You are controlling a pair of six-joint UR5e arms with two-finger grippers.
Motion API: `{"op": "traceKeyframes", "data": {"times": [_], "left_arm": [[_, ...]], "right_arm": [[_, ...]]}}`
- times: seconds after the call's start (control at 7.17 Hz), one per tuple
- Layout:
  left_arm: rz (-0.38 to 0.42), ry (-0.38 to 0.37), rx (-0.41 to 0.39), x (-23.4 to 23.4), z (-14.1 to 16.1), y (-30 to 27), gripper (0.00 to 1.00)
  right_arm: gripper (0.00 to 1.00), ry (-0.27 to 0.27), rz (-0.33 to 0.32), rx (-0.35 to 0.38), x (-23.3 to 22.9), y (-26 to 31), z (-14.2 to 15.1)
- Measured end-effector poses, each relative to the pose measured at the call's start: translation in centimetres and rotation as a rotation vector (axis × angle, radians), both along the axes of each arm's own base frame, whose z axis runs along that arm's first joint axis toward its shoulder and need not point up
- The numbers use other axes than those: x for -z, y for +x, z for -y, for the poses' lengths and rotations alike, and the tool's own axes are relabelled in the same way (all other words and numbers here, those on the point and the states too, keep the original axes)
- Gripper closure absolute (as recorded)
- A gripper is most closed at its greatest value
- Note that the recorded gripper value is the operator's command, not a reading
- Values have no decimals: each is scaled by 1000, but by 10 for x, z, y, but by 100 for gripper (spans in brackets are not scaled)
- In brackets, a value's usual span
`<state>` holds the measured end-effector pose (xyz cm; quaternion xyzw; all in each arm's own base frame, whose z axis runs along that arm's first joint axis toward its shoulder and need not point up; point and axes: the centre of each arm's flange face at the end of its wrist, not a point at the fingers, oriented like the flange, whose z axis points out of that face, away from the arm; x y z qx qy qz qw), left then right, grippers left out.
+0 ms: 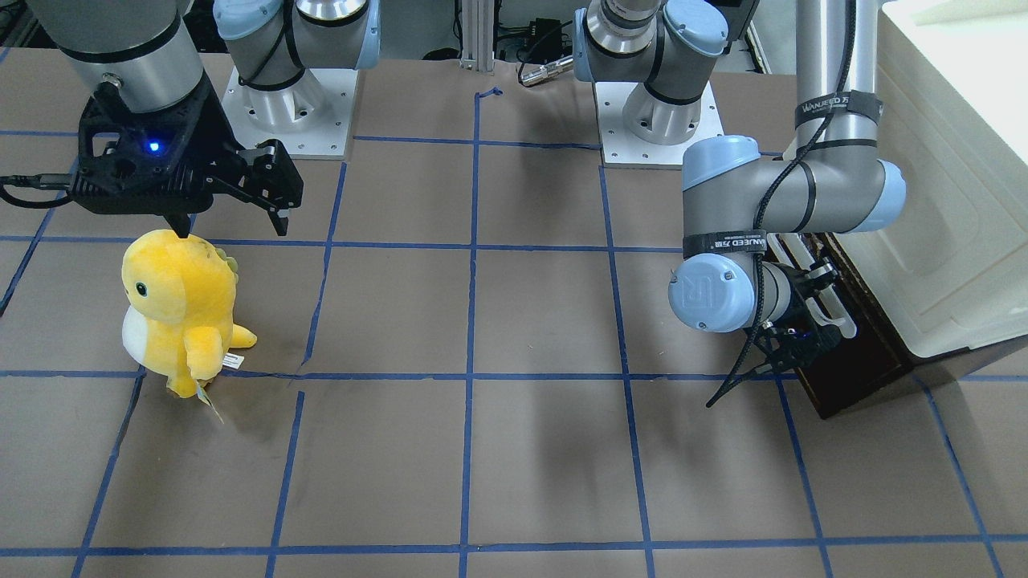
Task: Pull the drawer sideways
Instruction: 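Pull the handle with the left gripper away from the cabinet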
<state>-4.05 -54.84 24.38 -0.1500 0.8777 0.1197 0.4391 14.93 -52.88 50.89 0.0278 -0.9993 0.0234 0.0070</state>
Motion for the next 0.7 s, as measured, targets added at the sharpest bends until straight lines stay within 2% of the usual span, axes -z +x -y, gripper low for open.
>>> {"op": "traceKeyframes", "data": {"times": [0.7], "left_arm": [[0, -9, -10, 2, 2, -6, 86]], "right_arm": [[0, 0, -1, 1, 0, 0, 0]]}}
